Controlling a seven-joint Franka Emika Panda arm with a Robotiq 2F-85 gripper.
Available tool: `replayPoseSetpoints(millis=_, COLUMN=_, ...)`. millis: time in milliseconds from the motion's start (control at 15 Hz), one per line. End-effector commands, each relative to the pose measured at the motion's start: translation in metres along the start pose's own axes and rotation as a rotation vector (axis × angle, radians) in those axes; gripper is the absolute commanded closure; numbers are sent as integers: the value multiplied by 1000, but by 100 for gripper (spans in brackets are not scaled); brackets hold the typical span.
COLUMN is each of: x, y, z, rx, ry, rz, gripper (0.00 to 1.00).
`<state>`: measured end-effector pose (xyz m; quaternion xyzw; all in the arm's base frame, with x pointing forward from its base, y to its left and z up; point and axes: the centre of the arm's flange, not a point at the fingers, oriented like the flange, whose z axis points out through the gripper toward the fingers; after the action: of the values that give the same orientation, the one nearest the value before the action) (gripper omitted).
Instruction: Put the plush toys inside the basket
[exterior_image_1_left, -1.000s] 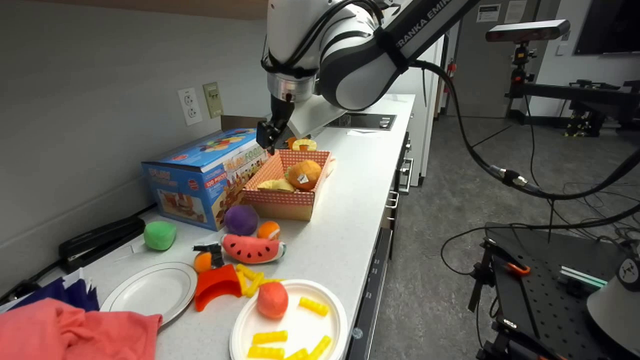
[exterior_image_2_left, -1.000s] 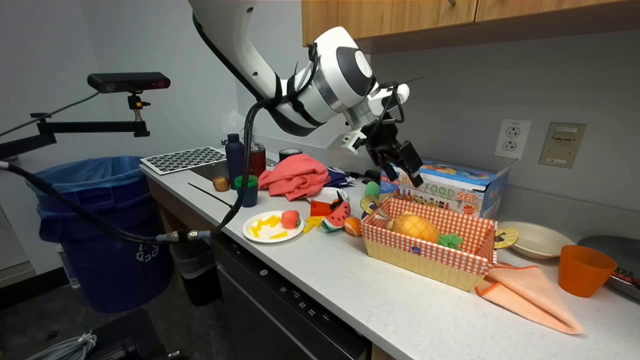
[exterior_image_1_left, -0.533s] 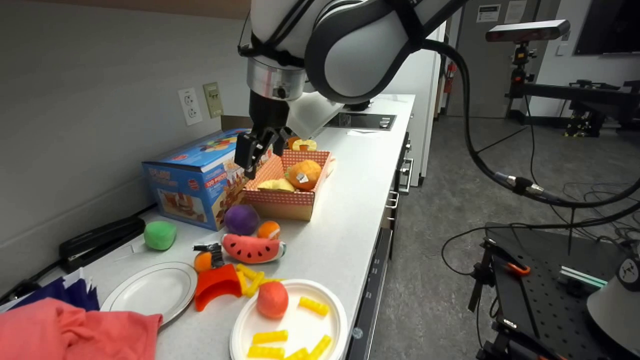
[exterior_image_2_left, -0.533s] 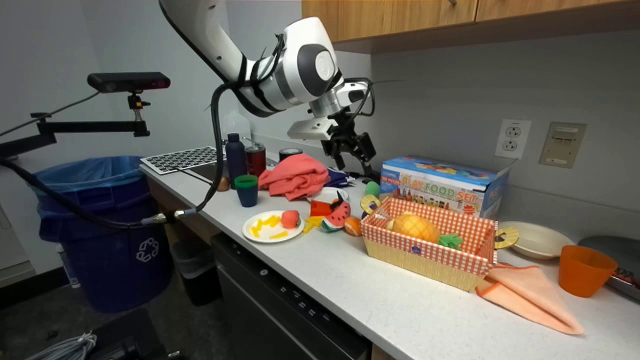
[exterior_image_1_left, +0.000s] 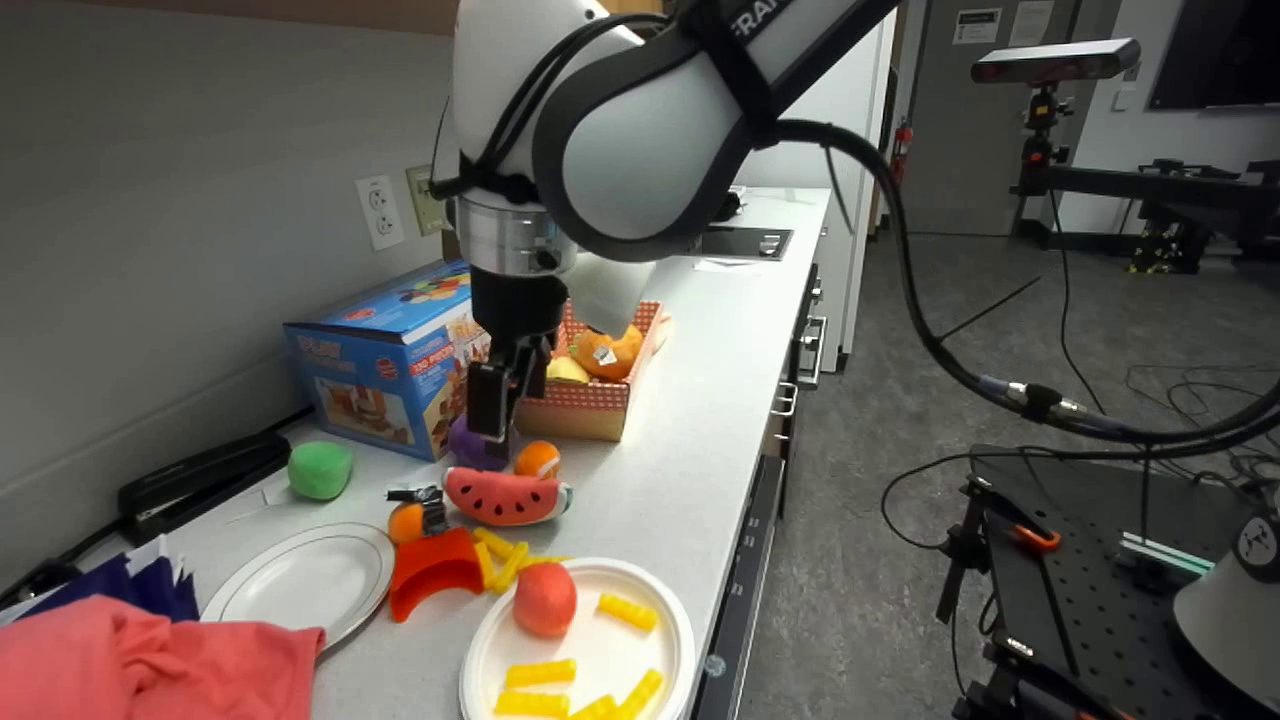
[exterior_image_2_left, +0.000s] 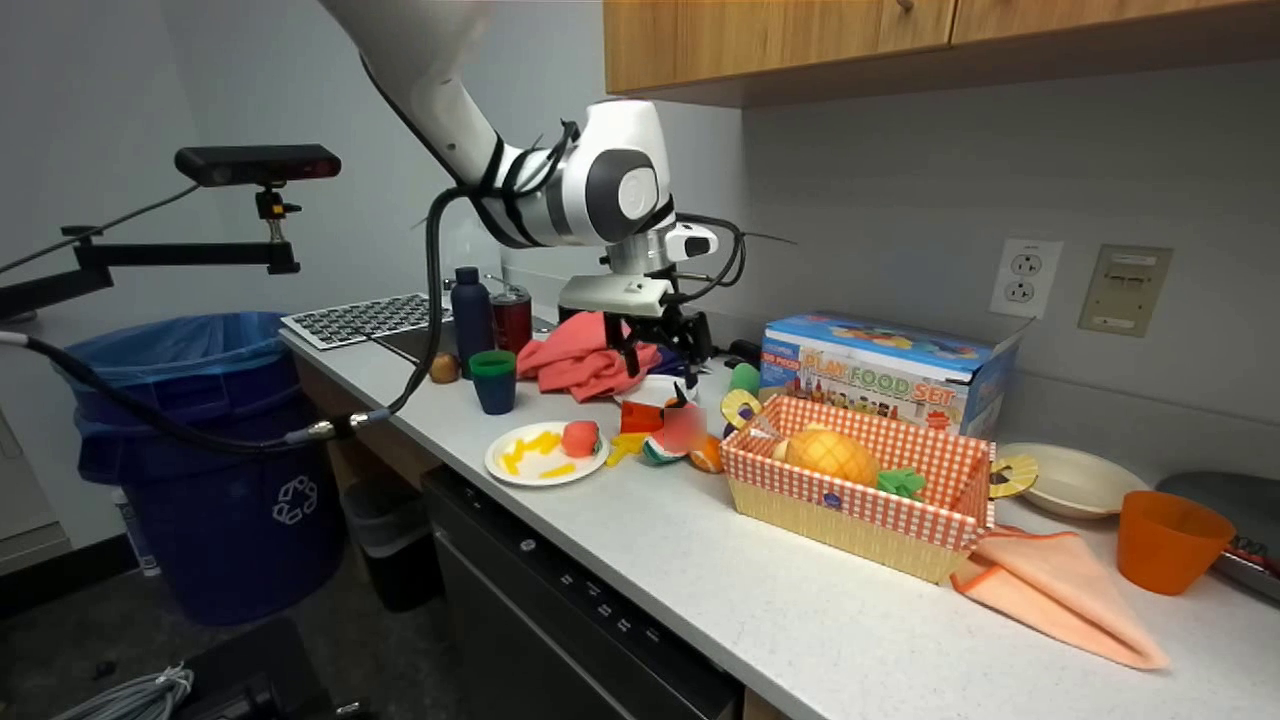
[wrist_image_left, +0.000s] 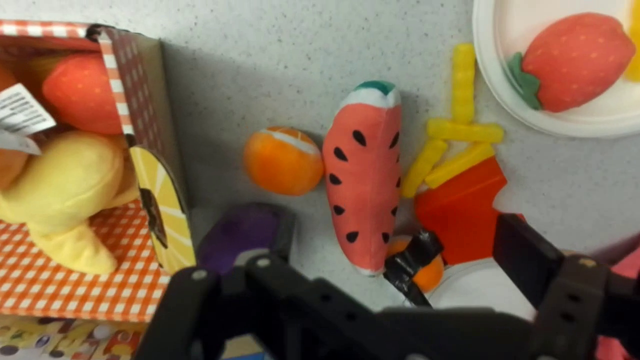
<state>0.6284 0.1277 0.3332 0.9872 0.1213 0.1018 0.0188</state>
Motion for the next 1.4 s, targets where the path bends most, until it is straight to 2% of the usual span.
replayPoseSetpoints(millis=0, x=24, y=15, z=37, rx=-19, ry=-51, rz=-25, gripper=0)
replayPoseSetpoints(millis=333, x=35, y=13, z=74, rx=-31, ry=-76, rz=-37, gripper=0)
replayPoseSetpoints(millis=800, x=49, y=-14, z=97, rx=-59, ry=-92, rz=-95, gripper=0)
replayPoseSetpoints(millis=867, x=50, y=-16, z=100, rx=-61, ry=-96, rz=-99, gripper=11)
replayPoseSetpoints(millis=933, x=50, y=-17, z=103, rx=-61, ry=-102, rz=-101, gripper=28)
replayPoseSetpoints(millis=1200, x=49, y=-13, z=114, rx=-66, ry=-122, rz=-90, gripper=60)
replayPoseSetpoints(millis=1333, x=48, y=-9, z=107, rx=-86, ry=-108, rz=-87, gripper=73)
